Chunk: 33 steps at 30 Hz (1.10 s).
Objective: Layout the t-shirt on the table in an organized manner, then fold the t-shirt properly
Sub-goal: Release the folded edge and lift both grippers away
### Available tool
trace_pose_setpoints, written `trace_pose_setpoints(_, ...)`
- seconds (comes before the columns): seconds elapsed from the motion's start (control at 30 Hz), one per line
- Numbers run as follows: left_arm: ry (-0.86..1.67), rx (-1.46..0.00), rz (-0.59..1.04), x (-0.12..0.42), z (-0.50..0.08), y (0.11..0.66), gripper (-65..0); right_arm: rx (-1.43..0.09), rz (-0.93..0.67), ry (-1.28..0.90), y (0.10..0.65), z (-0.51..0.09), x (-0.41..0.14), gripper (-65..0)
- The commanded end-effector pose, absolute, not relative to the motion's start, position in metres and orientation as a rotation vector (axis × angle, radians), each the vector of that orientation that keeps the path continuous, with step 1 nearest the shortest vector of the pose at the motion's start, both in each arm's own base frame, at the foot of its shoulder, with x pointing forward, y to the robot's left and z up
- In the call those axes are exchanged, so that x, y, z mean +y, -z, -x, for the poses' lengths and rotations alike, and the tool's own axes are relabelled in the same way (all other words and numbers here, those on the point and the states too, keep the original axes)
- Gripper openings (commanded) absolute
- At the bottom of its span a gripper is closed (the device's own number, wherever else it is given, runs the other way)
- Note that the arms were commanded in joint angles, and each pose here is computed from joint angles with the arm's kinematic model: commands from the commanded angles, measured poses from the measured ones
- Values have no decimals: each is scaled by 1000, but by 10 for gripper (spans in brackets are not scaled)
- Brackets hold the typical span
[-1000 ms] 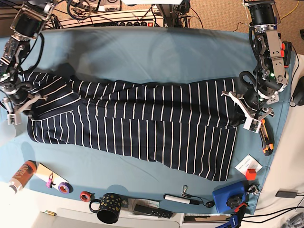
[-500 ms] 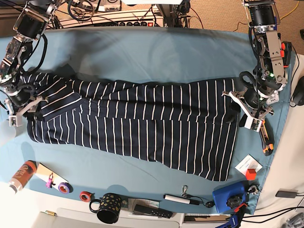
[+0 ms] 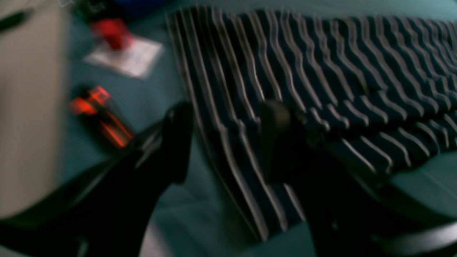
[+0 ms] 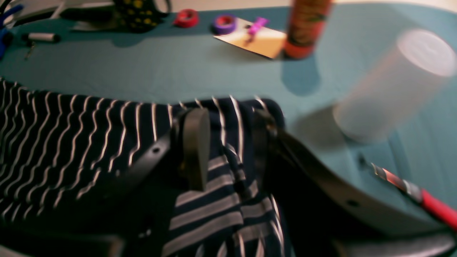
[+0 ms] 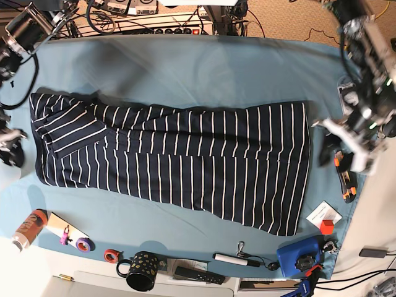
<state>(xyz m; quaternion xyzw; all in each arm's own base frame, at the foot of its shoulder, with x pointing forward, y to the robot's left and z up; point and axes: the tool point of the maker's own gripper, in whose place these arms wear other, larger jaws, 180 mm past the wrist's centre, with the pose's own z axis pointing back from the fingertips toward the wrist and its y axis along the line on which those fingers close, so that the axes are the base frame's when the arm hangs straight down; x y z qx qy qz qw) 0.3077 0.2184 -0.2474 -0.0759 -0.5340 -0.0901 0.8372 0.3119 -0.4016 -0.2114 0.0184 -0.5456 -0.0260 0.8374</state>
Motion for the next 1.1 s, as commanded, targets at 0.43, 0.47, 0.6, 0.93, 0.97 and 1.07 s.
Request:
trace_pose_setpoints(0.43, 112, -1098, 149, 266, -233, 255, -341, -976, -56, 384, 295, -206, -469, -439)
trace_pose_setpoints(0.47, 112, -1089, 150, 266, -231, 257, -341, -976, -80, 410, 301, -205, -470, -439)
trace_pose_setpoints(0.6, 104, -1076, 155, 266, -228, 261, -341, -969, -149, 477, 319, -209, -469, -439)
trace_pose_setpoints(0.93, 94, -949, 217, 263, -218, 301, -341, -872, -215, 372, 345, -245, -434, -440)
trace_pose_setpoints(0.97, 107, -930, 241, 257, -218, 307, -341, -859, -219, 359, 347, -246, -430, -440)
trace_pose_setpoints(1.07, 144, -875, 312, 233, -218, 324, -341, -829, -228, 342, 352, -246, -424, -439)
